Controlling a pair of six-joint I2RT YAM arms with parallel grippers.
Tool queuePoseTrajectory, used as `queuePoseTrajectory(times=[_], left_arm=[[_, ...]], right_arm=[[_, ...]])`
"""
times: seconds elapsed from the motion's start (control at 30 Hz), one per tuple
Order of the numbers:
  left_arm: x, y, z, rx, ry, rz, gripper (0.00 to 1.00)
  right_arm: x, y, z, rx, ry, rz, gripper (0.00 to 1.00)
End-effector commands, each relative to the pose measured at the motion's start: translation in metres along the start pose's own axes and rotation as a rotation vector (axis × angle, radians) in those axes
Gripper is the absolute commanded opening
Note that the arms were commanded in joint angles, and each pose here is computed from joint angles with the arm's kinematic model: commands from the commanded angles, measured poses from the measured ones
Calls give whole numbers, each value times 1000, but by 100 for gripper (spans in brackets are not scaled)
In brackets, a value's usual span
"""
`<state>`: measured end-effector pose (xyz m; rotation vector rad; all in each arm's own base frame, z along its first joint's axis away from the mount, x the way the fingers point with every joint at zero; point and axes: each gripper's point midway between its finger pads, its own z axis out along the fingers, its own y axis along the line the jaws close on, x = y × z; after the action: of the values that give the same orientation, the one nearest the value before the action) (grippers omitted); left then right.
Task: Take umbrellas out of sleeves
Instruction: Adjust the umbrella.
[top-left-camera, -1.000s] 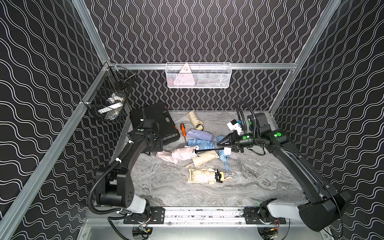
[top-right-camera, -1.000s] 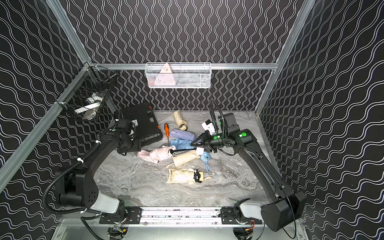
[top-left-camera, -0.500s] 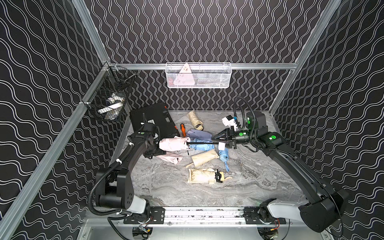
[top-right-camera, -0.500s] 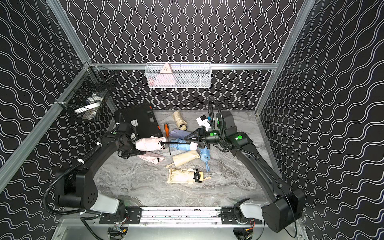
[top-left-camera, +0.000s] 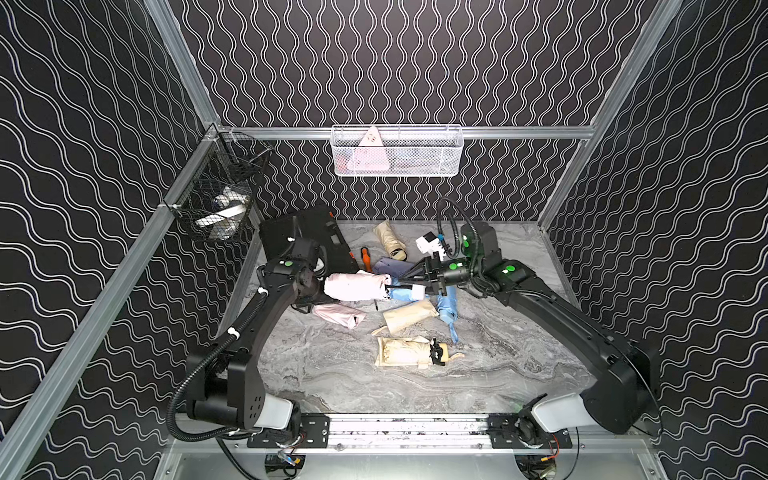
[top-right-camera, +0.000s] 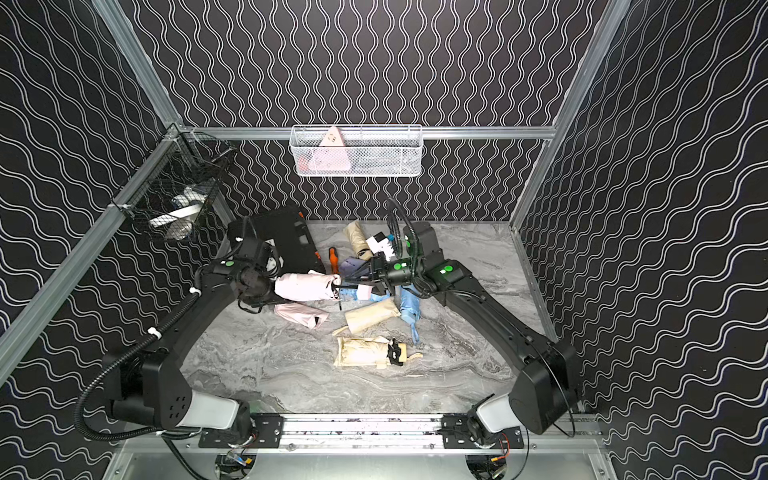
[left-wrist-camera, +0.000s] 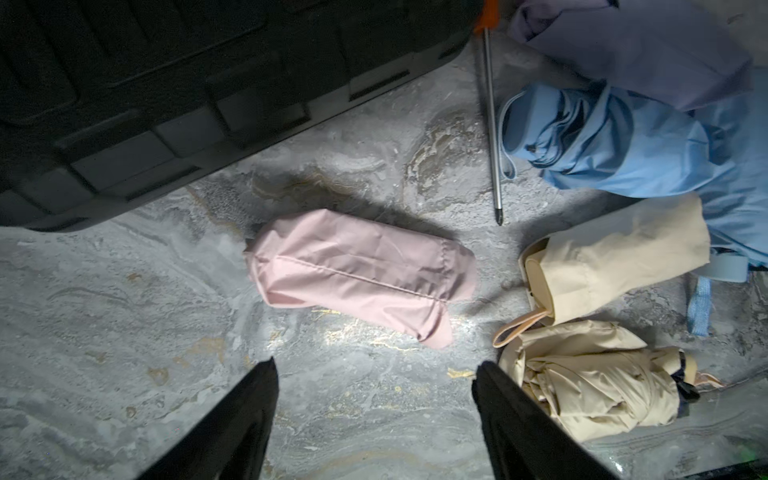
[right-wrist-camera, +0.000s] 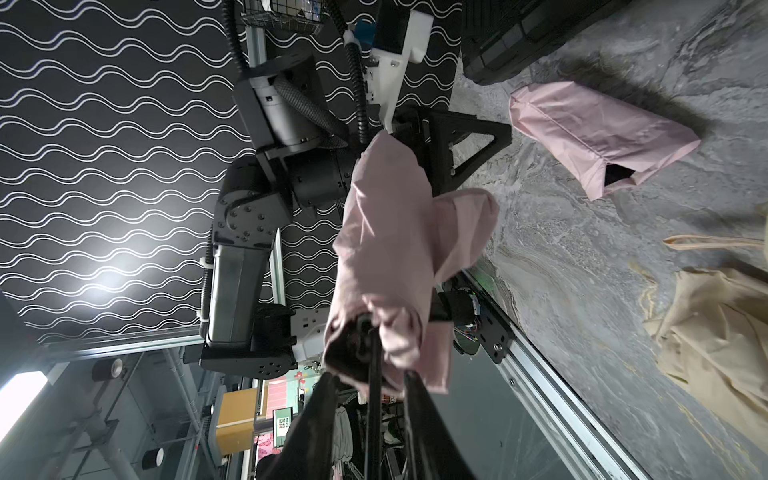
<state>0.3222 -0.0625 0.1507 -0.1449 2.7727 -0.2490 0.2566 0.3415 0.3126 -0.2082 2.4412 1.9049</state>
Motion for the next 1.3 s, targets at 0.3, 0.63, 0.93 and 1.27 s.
queuePoseTrajectory(times=[0.3, 0.63, 0.93, 1.27], left_arm=[[1, -39, -8, 46, -19, 40, 80], [6, -43, -2, 61, -8, 45, 72], [15, -34, 7, 34, 32, 56, 72], [8, 10, 5, -95, 48, 10, 84]], right_arm=[[-18, -29, 28, 45, 1, 33, 14], [-16, -61, 35, 109, 14, 102, 30], [-14, -55, 35, -12, 22, 116, 0], [-11, -63, 17, -147, -1, 157, 0]])
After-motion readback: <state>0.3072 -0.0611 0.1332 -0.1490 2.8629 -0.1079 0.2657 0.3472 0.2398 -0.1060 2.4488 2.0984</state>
